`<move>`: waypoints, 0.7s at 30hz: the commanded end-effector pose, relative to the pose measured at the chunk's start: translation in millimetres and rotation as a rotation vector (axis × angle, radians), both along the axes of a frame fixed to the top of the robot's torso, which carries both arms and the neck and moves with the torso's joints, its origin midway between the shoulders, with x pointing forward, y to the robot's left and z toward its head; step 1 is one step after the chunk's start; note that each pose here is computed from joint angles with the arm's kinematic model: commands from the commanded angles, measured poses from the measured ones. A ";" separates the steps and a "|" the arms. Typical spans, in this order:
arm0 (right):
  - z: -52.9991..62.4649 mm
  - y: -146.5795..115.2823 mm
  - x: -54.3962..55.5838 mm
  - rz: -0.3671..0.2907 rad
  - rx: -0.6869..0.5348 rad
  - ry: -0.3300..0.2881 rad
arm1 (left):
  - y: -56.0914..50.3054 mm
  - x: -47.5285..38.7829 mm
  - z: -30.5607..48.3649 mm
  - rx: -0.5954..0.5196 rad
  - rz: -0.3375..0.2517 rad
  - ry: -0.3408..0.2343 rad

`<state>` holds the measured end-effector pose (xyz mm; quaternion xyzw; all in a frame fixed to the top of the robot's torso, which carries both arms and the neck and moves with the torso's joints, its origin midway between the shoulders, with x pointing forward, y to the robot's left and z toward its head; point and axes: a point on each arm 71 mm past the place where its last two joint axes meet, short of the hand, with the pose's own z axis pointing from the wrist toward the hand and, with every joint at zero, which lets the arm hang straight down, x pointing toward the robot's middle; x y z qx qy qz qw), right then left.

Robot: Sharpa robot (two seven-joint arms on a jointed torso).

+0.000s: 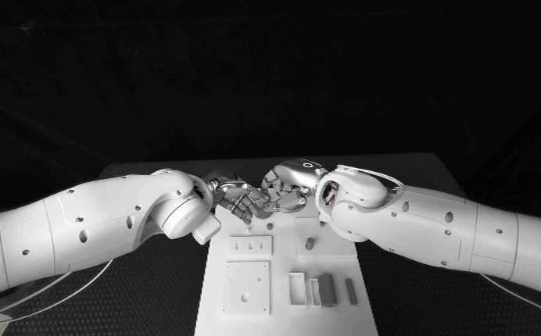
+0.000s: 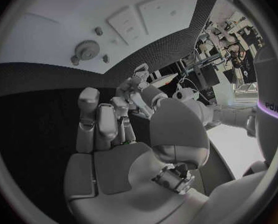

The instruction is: Assemble the parts on the task board

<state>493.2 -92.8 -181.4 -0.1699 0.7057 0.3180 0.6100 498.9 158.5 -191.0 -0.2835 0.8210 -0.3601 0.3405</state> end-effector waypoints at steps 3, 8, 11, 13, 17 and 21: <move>-3.3 -2.4 2.1 0.000 -0.022 0.029 | -1.1 0.1 0.3 0.004 -0.005 -0.001; -4.5 -7.5 4.0 -0.014 -0.008 0.054 | 0.3 1.1 0.0 0.005 0.003 0.002; -3.9 -14.5 5.5 -0.030 0.010 0.051 | 2.1 2.0 -0.4 0.009 0.009 0.004; -3.4 -19.5 6.9 -0.044 0.027 0.052 | 3.5 2.3 -0.7 0.013 0.012 0.006; -2.5 -39.2 11.2 -0.094 0.060 0.045 | 6.5 2.9 -2.5 0.049 0.002 0.019; -2.5 -58.5 16.1 -0.141 0.074 0.039 | 10.0 2.7 -6.0 0.112 -0.021 0.049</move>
